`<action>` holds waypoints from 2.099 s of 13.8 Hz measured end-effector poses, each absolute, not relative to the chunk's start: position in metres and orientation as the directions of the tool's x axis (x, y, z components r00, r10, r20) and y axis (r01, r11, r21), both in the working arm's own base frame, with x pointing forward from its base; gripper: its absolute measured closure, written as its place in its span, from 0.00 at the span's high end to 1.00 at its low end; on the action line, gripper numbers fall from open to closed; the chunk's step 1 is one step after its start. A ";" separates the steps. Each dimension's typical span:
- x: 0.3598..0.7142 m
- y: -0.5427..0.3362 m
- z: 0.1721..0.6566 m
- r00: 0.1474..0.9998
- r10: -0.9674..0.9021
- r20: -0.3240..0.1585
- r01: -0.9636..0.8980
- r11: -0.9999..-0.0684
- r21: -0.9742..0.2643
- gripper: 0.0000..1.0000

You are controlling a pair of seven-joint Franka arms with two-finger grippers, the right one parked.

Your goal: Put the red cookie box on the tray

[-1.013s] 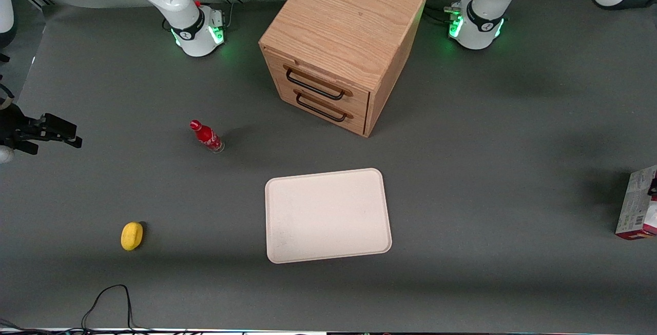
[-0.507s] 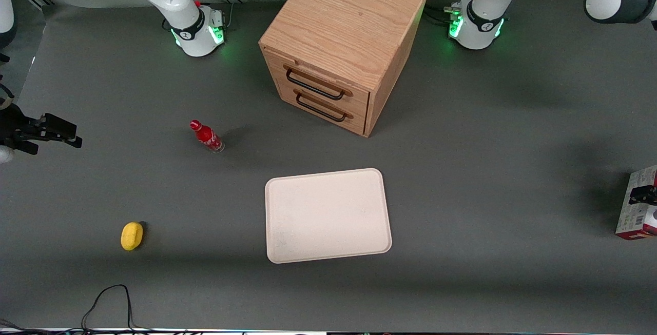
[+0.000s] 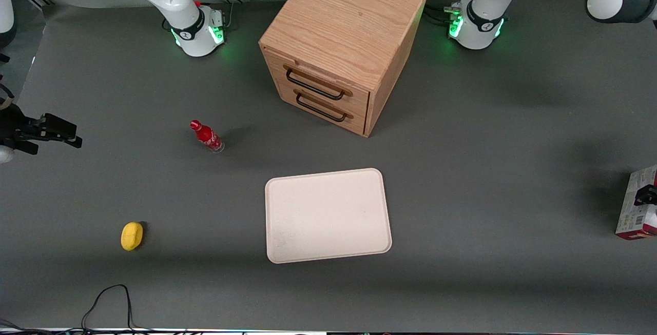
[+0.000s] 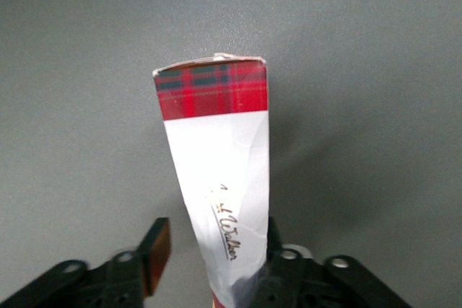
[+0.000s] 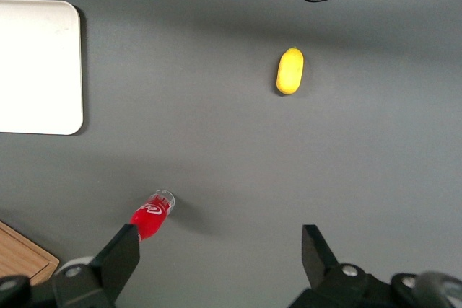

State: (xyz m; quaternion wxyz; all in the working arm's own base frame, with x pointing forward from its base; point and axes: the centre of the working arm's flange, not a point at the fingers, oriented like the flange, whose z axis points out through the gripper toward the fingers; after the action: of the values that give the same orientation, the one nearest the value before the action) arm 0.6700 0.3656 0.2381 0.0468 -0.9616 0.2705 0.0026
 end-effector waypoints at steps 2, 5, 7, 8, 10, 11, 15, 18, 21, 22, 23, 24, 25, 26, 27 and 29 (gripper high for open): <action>0.670 0.365 0.238 0.853 -0.520 -0.031 -0.521 -0.849 -0.087 0.33; 0.670 0.365 0.238 0.854 -0.520 -0.033 -0.521 -0.850 -0.084 0.06; 0.669 0.365 0.240 0.854 -0.519 -0.043 -0.520 -0.851 -0.070 0.06; 0.668 0.364 0.245 0.854 -0.517 -0.051 -0.520 -0.852 -0.057 0.06; 0.665 0.360 0.279 0.862 -0.500 -0.084 -0.503 -0.864 -0.016 0.06; 0.661 0.357 0.307 0.870 -0.483 -0.101 -0.486 -0.874 0.000 0.06; 0.640 0.301 0.458 0.889 -0.432 -0.151 -0.434 -0.901 0.019 0.06; 0.616 0.247 0.543 0.895 -0.409 -0.180 -0.412 -0.911 0.022 0.06; 0.612 0.220 0.563 0.904 -0.384 -0.190 -0.388 -0.922 0.019 0.06; 0.614 0.214 0.559 0.905 -0.377 -0.198 -0.379 -0.925 0.025 0.06; 0.616 0.203 0.555 0.908 -0.360 -0.215 -0.362 -0.932 0.032 0.06; 0.619 0.187 0.554 0.913 -0.339 -0.228 -0.341 -0.939 0.033 0.06; 0.624 0.164 0.555 0.917 -0.322 -0.236 -0.324 -0.945 0.028 0.06; 0.628 0.136 0.556 0.920 -0.307 -0.244 -0.311 -0.950 0.021 0.06; 0.633 0.101 0.557 0.925 -0.287 -0.247 -0.293 -0.956 0.013 0.06; 0.641 0.011 0.556 0.944 -0.228 -0.237 -0.234 -0.972 0.005 0.06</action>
State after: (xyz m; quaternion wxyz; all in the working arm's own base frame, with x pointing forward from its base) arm 0.6414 0.0105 0.5559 0.0118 -0.9859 0.1172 0.1190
